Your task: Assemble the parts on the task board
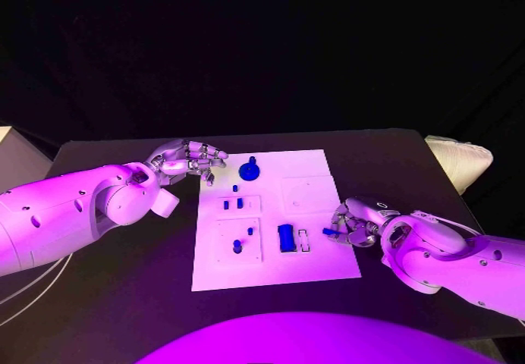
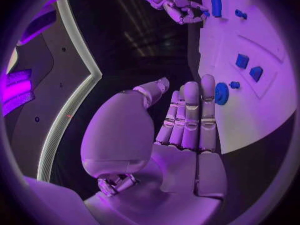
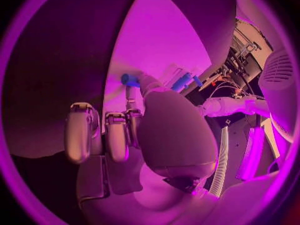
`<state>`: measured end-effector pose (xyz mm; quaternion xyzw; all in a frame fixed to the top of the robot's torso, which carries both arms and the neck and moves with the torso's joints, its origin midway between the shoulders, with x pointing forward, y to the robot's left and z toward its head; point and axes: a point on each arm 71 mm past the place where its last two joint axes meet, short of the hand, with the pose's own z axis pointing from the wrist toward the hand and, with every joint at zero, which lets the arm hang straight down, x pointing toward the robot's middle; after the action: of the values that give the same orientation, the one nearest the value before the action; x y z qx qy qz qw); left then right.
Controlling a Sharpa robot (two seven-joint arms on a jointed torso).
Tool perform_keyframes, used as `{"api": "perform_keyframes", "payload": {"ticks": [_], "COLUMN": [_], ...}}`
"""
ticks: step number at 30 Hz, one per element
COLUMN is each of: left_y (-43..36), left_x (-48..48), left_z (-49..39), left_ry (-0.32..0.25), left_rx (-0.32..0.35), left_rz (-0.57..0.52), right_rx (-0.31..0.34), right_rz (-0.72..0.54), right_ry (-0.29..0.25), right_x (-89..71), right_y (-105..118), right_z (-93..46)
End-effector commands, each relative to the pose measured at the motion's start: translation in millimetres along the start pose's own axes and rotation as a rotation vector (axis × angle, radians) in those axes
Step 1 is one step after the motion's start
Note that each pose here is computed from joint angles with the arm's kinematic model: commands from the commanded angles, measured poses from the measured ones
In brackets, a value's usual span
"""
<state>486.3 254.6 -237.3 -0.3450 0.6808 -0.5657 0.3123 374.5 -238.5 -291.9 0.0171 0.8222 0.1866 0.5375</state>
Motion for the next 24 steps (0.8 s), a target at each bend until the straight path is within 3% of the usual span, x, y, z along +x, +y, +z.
{"api": "perform_keyframes", "payload": {"ticks": [1, 15, 24], "left_y": [-0.7, -0.5, -0.5], "left_x": [2.4, 2.0, 2.1], "left_z": [0.3, -0.2, -0.2], "left_ry": [0.016, 0.015, 0.015], "left_rx": [0.010, 0.009, 0.008], "left_rz": [-0.011, -0.011, -0.011], "right_rx": [0.040, 0.003, -0.040], "right_rz": [-0.039, 0.031, 0.107], "right_ry": [0.059, 0.002, -0.034], "right_x": [13.4, 9.0, -6.7], "right_y": [-5.4, 8.3, 27.6], "right_z": [-2.3, -9.2, -14.4]}}
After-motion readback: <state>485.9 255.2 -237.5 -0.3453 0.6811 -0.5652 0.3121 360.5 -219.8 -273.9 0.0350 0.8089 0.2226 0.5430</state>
